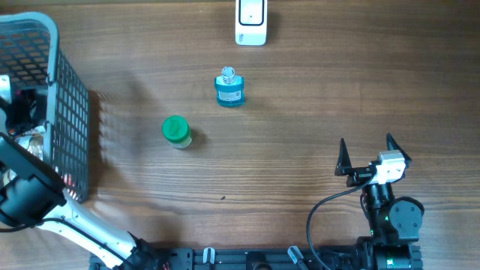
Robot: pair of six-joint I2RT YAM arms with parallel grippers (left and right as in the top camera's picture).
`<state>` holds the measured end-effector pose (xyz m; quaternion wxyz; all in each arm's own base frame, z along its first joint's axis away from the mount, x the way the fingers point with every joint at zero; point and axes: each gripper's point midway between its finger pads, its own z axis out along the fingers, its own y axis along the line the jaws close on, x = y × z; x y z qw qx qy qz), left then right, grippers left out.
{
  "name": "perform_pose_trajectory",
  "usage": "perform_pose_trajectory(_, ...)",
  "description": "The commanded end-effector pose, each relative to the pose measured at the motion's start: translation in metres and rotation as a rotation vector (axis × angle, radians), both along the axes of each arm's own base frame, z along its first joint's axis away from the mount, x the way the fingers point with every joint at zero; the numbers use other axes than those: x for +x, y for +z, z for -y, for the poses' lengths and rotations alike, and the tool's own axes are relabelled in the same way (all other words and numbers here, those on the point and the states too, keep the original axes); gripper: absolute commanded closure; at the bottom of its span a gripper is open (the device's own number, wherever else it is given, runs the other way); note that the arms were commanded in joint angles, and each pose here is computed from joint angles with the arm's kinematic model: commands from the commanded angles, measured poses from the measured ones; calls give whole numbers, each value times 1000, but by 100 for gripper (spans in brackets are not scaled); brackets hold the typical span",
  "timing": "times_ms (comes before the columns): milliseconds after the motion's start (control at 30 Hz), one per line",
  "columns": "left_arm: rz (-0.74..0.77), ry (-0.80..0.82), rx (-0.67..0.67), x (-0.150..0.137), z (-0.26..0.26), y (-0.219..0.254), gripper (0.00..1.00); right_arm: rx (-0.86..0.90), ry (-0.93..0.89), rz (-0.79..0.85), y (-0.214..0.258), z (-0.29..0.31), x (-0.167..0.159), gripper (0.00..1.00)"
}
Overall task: Scan the item barcode
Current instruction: 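Lower the left gripper onto the red hex wrench pack and grasp it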
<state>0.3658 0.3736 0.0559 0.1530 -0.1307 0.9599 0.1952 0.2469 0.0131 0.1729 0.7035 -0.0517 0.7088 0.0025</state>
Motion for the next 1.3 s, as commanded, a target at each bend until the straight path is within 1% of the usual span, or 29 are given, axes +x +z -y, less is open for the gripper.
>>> perform_pose_trajectory(0, -21, -21, -66, -4, 4, -29, 37, -8, -8, 9, 2, 1, 0, 0)
perform_pose_trajectory(167, 7, -25, -39, 5, -2, -31, 39, -8, -8, 8, 1, 1, 0, 0)
perform_pose_trajectory(233, 10, -30, -36, 8, -1, -31, 42, -8, -8, 9, 2, 1, 0, 0)
perform_pose_trajectory(300, 14, -37, -41, 10, 2, -31, 47, -8, -8, 9, 2, 1, 0, 0)
perform_pose_trajectory(333, 14, -40, -41, 11, 3, -31, 54, -8, -8, 9, 2, 1, 0, 0)
perform_pose_trajectory(367, 14, -44, -40, 13, 4, -31, 68, -8, -8, 9, 2, 1, 0, 0)
perform_pose_trajectory(433, 13, -48, -43, 14, 6, -31, 87, -8, -8, 9, 2, 1, 0, 0)
perform_pose_trajectory(500, 13, -48, -42, 14, 6, -31, 91, -8, -8, 9, 2, 1, 0, 0)
perform_pose_trajectory(533, 12, -48, -42, 14, 6, -31, 96, -8, -8, 9, 2, 1, 0, 0)
perform_pose_trajectory(833, 17, -38, -45, 14, 6, -31, 96, -8, -8, 9, 2, 1, 0, 0)
perform_pose_trajectory(1033, 54, 54, -74, 11, 9, -22, 96, -8, -8, 9, 2, 1, 0, 0)
perform_pose_trajectory(1100, 58, 67, -78, 9, 11, -13, 96, -8, -8, 9, 2, 1, 0, 0)
perform_pose_trajectory(1267, 125, 94, -50, 7, 19, 39, 96, -8, -8, 9, 2, 1, 0, 0)
